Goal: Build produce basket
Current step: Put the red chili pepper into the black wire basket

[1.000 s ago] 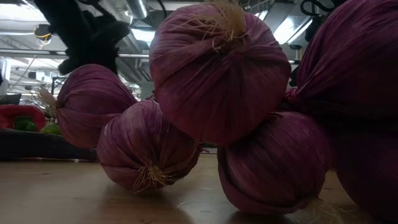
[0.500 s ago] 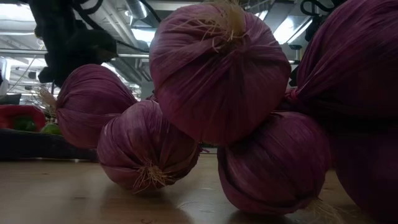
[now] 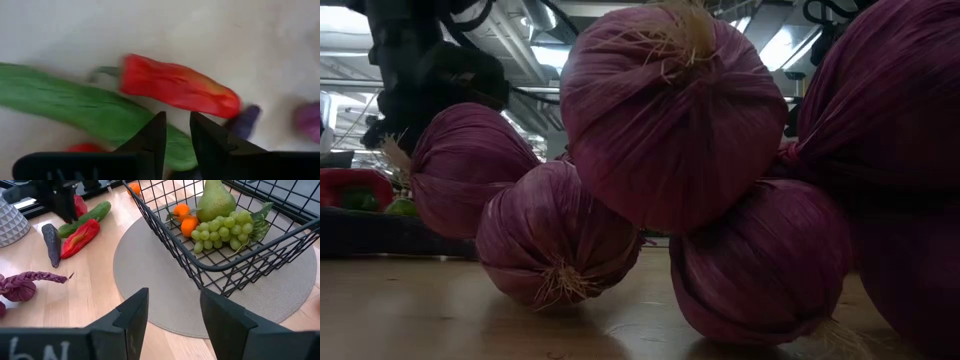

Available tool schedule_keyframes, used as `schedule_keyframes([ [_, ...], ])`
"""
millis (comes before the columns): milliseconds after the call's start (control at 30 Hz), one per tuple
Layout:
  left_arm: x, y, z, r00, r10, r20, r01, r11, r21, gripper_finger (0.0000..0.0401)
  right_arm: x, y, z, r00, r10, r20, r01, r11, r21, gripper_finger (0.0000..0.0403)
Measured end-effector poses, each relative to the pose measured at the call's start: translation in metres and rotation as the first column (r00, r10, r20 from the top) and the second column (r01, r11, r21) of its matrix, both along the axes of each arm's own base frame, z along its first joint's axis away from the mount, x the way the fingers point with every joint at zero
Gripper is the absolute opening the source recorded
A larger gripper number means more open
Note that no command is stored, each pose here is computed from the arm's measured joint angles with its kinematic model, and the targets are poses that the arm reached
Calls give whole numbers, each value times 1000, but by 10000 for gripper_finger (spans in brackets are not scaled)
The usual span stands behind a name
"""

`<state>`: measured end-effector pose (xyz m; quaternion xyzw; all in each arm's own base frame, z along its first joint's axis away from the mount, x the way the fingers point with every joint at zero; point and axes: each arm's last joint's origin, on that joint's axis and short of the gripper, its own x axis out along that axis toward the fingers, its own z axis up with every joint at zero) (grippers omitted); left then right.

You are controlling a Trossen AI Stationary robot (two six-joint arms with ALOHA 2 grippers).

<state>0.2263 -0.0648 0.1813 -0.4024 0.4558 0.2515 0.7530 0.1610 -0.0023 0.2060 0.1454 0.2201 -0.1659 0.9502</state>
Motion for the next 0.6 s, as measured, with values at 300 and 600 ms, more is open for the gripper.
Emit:
schedule_keyframes([
  [300,9,3,-19,995,-41,-93,35,997,-67,82,0,0,0,1000,1,5,-1,1000,-1,181],
  [600,15,37,-21,995,-15,-96,23,996,87,82,0,0,0,1000,2,4,-2,1000,-3,181],
])
